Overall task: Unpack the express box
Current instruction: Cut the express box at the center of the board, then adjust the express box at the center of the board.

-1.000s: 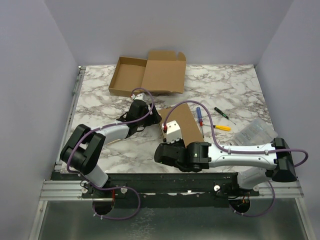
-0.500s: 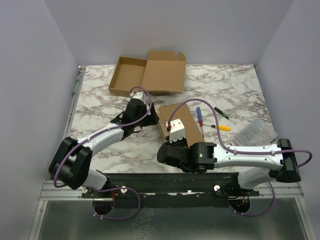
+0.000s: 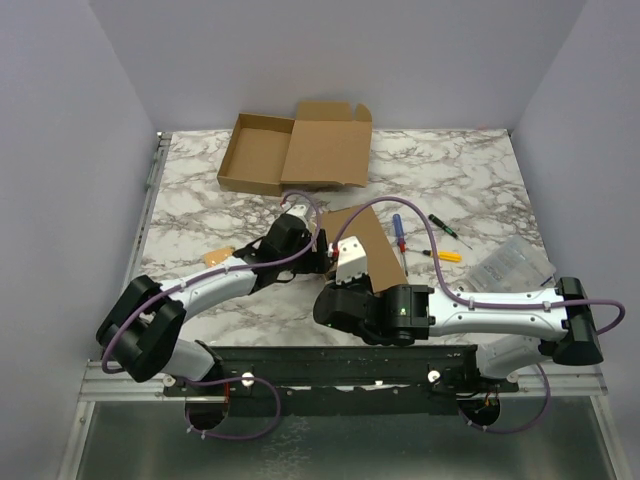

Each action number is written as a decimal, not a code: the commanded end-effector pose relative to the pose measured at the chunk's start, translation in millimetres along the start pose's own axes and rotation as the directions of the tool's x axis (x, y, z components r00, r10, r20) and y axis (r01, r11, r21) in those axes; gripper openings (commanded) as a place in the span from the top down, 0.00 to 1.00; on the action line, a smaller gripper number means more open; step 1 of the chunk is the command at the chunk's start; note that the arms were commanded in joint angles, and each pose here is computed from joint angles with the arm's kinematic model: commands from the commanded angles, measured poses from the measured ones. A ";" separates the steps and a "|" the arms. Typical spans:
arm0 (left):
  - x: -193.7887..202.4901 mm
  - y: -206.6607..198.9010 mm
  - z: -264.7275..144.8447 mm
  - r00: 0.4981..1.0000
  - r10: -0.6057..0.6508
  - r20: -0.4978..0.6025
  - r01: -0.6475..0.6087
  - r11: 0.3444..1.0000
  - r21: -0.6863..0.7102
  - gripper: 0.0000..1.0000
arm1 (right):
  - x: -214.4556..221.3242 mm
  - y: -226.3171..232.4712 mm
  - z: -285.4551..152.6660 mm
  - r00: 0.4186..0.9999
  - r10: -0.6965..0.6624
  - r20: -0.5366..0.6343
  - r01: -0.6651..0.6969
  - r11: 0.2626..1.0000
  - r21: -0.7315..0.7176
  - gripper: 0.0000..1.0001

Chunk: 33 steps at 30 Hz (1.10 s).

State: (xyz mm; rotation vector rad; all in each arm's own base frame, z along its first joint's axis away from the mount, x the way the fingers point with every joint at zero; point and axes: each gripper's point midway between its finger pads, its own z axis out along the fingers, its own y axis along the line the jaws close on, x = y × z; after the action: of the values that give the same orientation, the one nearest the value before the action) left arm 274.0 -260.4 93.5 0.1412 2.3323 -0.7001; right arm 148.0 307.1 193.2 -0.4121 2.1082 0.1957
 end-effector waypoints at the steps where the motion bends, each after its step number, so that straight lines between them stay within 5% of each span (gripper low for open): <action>1: 20.6 33.3 7.4 1.000 0.007 -0.013 -0.008 0.993 -0.117 0.23 | -23.1 1.3 -3.3 0.997 0.007 0.072 -0.009 1.000 0.025 1.00; 9: 32.2 43.4 2.8 0.999 0.022 -0.030 -0.026 0.990 -0.136 0.23 | -49.6 -17.9 -18.5 0.991 -0.006 0.131 -0.004 0.997 0.074 1.00; 19: -73.0 2.4 -39.8 0.989 -0.007 0.150 0.008 1.000 -0.004 0.07 | 6.5 -106.5 -46.4 0.993 0.118 0.008 -0.116 0.964 0.238 1.00; 27: -125.7 14.6 2.4 0.977 -0.098 0.192 0.095 0.995 0.026 0.06 | 46.5 -133.0 -46.5 0.976 0.212 -0.047 -0.189 0.938 0.289 1.00; 33: -129.6 17.2 40.1 0.976 -0.092 0.198 0.083 0.995 0.054 0.10 | 42.4 -137.0 -16.0 0.983 0.179 -0.029 -0.162 0.938 0.305 1.00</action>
State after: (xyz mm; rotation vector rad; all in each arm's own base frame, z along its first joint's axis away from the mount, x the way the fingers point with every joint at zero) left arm 385.6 -237.4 143.7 -0.0481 2.1839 -0.7029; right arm 144.3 157.3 173.0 -0.0858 2.2163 -0.0653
